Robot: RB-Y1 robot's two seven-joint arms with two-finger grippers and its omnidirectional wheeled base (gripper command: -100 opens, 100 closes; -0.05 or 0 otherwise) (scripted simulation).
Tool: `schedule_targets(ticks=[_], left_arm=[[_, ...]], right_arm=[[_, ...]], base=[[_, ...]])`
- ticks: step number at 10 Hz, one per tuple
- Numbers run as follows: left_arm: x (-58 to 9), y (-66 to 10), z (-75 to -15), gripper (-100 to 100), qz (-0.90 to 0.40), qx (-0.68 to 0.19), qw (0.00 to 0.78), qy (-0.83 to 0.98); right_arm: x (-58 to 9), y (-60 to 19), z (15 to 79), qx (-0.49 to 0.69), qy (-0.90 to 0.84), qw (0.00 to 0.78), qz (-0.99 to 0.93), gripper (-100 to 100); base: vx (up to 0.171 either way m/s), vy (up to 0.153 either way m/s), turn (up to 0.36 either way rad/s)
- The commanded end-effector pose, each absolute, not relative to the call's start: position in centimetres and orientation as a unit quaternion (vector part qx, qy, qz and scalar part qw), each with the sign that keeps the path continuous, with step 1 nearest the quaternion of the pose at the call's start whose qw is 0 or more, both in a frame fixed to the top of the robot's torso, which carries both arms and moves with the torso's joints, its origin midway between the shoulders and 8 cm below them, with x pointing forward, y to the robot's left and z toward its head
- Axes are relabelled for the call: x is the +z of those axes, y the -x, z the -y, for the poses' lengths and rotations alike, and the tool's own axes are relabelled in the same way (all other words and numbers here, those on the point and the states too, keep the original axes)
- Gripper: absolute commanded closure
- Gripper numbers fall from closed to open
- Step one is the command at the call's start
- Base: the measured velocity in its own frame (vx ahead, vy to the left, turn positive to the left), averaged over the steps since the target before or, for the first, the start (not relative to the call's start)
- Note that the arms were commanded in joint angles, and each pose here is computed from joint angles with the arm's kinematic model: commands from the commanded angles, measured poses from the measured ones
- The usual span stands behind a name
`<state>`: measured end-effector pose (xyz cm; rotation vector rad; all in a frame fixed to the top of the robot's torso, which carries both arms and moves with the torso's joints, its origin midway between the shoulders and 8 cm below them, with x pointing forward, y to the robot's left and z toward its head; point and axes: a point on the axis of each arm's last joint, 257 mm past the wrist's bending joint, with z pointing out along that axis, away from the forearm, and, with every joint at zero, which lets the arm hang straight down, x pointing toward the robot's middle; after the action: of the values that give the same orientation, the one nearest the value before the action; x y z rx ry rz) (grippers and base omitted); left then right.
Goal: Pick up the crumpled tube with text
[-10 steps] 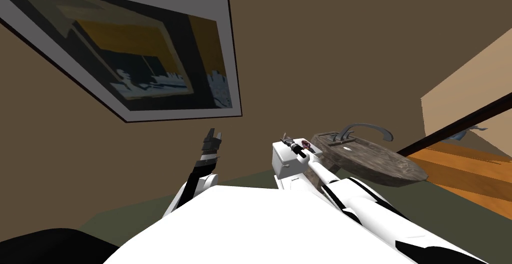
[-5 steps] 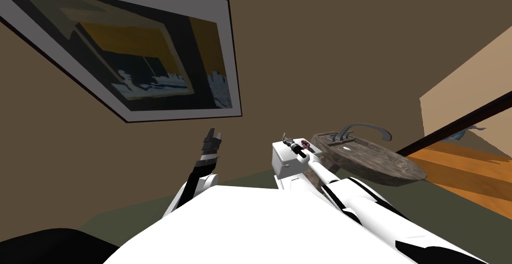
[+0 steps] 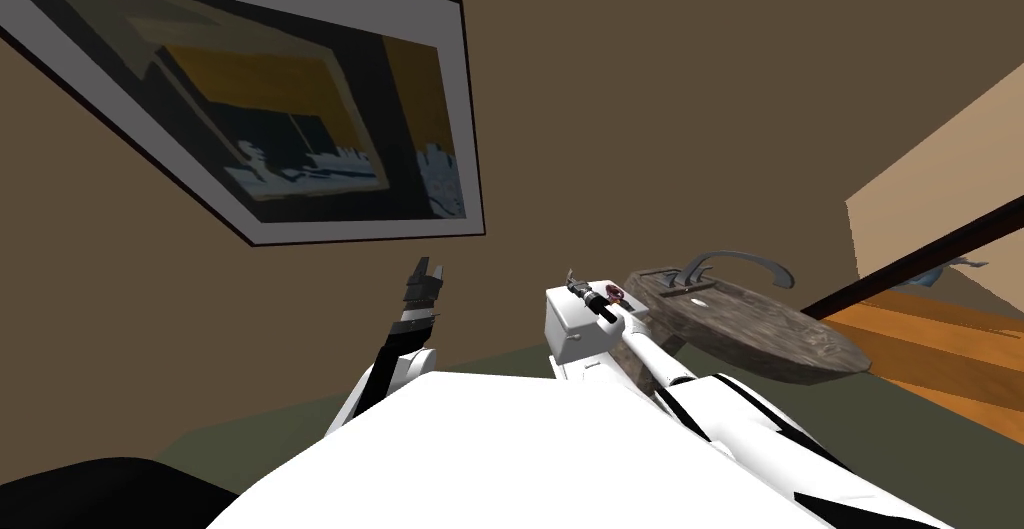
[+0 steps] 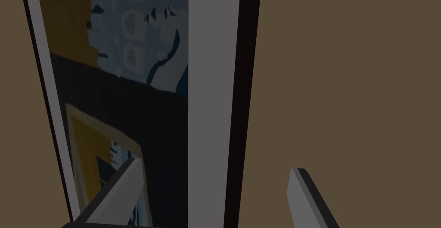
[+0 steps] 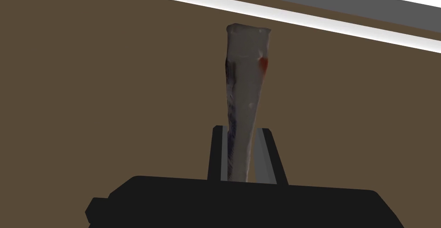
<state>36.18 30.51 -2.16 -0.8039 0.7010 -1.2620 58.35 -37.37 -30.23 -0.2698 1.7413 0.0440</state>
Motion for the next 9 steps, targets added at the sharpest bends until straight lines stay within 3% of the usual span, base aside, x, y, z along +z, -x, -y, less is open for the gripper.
schedule_targets(ticks=[1,9], left_arm=[[-2.2,-36.2,-30.5,0,-0.312,-0.562,0.678,0.358],[-2.2,-36.2,-30.5,0,-0.312,-0.562,0.678,0.358]], right_arm=[[-30.5,-57.7,37.0,0.023,0.119,0.637,-0.762,100],[-31.7,-53.2,37.7,0.022,0.112,0.63,-0.768,100]], base=[[0.047,-0.004,-0.005],[0.042,-0.001,0.009]])
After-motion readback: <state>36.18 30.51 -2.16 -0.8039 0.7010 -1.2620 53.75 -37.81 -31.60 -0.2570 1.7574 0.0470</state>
